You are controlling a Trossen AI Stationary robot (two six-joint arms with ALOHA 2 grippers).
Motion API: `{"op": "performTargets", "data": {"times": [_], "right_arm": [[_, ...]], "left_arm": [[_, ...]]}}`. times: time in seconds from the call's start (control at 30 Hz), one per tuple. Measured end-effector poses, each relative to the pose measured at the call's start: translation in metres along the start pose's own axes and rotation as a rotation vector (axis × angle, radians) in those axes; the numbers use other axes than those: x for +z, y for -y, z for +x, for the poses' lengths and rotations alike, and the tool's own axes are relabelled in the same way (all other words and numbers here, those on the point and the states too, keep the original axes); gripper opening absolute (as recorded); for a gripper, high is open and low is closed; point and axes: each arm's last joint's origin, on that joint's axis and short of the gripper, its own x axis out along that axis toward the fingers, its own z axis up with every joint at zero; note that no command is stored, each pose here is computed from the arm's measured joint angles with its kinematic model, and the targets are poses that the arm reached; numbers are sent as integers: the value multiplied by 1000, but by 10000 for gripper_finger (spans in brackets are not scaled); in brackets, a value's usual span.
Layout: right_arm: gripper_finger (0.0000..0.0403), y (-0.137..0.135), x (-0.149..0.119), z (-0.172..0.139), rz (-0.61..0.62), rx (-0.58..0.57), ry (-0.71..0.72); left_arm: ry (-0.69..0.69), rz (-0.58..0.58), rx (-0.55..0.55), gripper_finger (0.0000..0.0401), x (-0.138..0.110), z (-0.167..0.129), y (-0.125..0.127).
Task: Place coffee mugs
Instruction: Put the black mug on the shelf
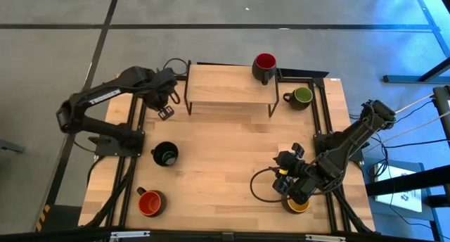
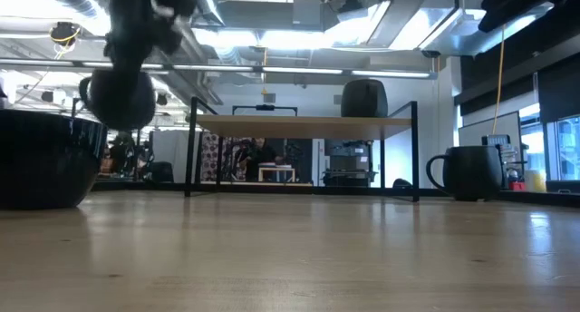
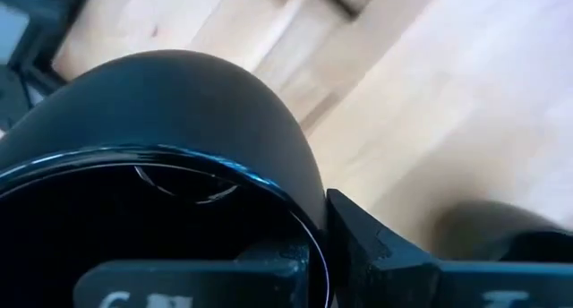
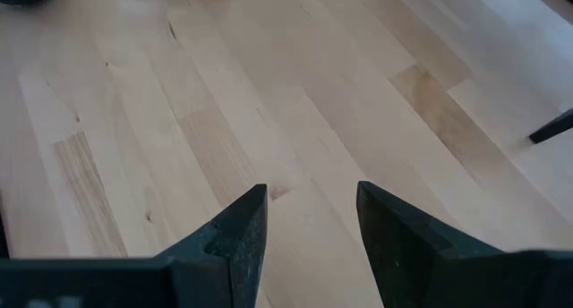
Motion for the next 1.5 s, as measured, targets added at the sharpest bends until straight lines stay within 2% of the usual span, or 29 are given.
{"op": "performTargets", "data": {"times": [0.07,0.17,0.37,0.67,0.83,0.93,1.17,1.5], "right_arm": [[163,0,0,0,1,1,0],[163,0,0,0,-1,1,0],[163,1,0,0,-8,-4,-3],[163,1,-1,0,-12,0,-31],[163,2,0,2,42,5,-60],[163,4,1,4,59,-2,-103],[163,7,3,6,63,-25,-113],[163,7,3,6,81,-22,-122]], "left_arm": [[38,22,-68,12,-4,-14,9],[116,117,-201,13,-8,-33,27],[163,239,-382,14,-19,-50,68],[293,357,-509,15,-20,-55,125],[281,370,-537,15,-12,-41,158],[232,395,-509,16,-8,-36,177],[220,474,-454,16,11,-35,225],[97,505,-357,16,28,13,266]]}}
